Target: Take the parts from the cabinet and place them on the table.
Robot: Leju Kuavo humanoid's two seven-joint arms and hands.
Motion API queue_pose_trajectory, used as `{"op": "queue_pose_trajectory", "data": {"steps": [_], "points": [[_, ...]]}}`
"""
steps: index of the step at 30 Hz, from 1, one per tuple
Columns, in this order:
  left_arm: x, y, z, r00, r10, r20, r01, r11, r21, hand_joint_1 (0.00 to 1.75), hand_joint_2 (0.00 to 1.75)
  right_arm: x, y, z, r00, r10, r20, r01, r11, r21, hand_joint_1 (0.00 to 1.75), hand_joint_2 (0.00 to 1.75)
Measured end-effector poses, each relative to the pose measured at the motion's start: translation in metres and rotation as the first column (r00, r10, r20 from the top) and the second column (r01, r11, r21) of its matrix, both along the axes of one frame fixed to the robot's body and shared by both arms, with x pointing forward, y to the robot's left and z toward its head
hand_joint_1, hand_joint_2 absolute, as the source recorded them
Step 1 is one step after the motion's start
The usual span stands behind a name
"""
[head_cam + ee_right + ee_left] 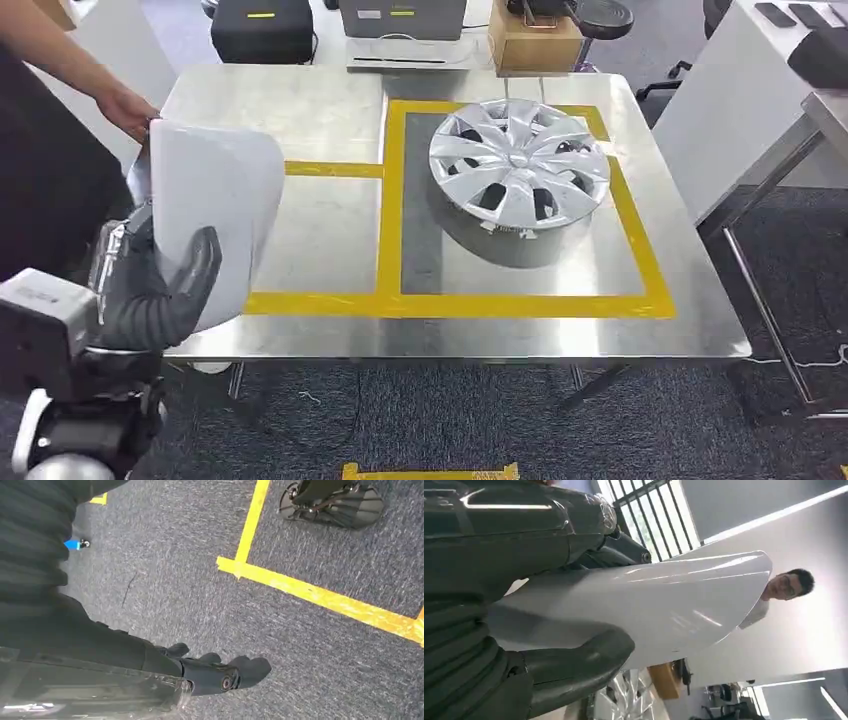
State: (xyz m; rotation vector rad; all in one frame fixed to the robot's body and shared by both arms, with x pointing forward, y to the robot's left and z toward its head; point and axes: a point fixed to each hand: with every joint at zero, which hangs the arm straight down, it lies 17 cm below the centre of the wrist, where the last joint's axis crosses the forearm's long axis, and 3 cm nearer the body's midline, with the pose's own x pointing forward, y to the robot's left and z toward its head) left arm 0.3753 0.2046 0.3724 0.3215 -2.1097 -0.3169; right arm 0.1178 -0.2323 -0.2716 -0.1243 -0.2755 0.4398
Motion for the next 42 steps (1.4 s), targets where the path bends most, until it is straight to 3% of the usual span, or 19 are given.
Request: {"op": "queue_pose_trajectory", "data": {"steps": [6, 10, 13, 19, 27, 36, 39, 42], "points": [[0.005, 0.019, 0.012, 0.996, 0.087, 0.026, -0.089, 0.992, 0.092, 1.75, 1.75, 0.0, 0.001, 0.0, 1.0, 0.001, -0.002, -0.001, 1.0, 0.004, 0.0, 1.75], [0.024, 0.043, 0.015, 0.978, 0.209, -0.005, -0.2, 0.943, 0.265, 1.75, 1.75, -0.001, 0.005, 0.0, 1.0, 0.003, -0.017, -0.003, 1.0, 0.015, 0.0, 1.75], [0.044, 0.065, 0.018, 0.951, 0.309, -0.014, -0.272, 0.859, 0.433, 1.75, 1.75, 0.001, 0.008, 0.001, 0.999, 0.01, -0.032, -0.01, 1.0, 0.022, 0.0, 1.75], [0.087, 0.122, 0.009, 0.881, 0.473, 0.015, -0.336, 0.603, 0.723, 1.75, 1.75, 0.009, 0.011, 0.003, 0.998, 0.038, -0.047, -0.037, 0.999, 0.029, 0.0, 1.75], [0.124, 0.204, -0.015, 0.743, 0.667, 0.055, -0.272, 0.225, 0.936, 1.75, 1.75, 0.013, 0.016, 0.004, 0.996, 0.073, -0.057, -0.071, 0.997, 0.033, 0.0, 1.75], [0.139, 0.253, -0.035, 0.656, 0.751, 0.079, -0.177, 0.051, 0.983, 1.75, 1.75, 0.016, 0.018, 0.006, 0.993, 0.108, -0.054, -0.107, 0.994, 0.028, 0.0, 1.75], [0.145, 0.256, -0.045, 0.664, 0.742, 0.094, -0.143, 0.002, 0.99, 1.75, 1.75, 0.017, 0.019, 0.006, 0.992, 0.116, -0.055, -0.115, 0.993, 0.029, 0.0, 1.75], [0.153, 0.25, -0.055, 0.7, 0.708, 0.096, -0.112, -0.023, 0.993, 1.75, 1.75, 0.017, 0.02, 0.006, 0.99, 0.13, -0.057, -0.129, 0.991, 0.03, 0.0, 1.75]]}}
